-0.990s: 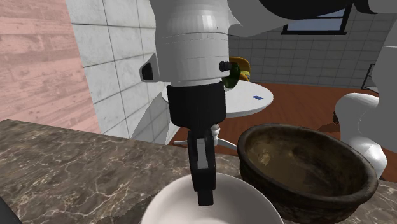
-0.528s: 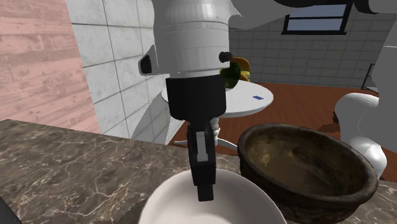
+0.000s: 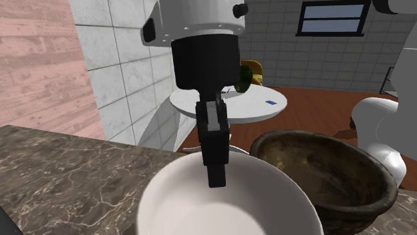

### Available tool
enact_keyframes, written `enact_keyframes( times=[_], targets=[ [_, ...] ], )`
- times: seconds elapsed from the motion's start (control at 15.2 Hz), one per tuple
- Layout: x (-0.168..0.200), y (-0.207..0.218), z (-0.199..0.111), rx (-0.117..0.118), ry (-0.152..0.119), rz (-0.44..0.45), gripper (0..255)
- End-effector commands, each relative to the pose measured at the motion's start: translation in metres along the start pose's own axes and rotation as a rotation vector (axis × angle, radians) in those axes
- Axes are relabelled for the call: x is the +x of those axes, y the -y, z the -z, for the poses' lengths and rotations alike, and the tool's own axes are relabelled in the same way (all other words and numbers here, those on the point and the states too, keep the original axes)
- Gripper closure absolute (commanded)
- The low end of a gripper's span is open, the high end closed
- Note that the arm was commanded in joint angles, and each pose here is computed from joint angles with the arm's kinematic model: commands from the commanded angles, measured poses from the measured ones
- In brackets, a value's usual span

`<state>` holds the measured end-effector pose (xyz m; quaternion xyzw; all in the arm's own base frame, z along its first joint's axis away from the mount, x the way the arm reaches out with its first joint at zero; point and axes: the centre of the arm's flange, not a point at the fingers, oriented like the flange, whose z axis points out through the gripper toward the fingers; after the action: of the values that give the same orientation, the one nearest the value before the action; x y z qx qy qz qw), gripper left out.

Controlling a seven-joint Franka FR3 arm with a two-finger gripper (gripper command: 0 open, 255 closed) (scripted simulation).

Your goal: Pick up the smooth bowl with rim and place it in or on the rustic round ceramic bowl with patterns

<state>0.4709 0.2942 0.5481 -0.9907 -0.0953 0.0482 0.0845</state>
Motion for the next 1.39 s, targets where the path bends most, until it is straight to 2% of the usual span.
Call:
enact_keyframes(
  times=[0.0, 1.32],
  targets=[
    [-0.001, 0.001, 0.010, 0.000, 0.000, 0.000, 255],
    [-0.009, 0.020, 0.113, 0.000, 0.000, 0.000, 255]
  ],
)
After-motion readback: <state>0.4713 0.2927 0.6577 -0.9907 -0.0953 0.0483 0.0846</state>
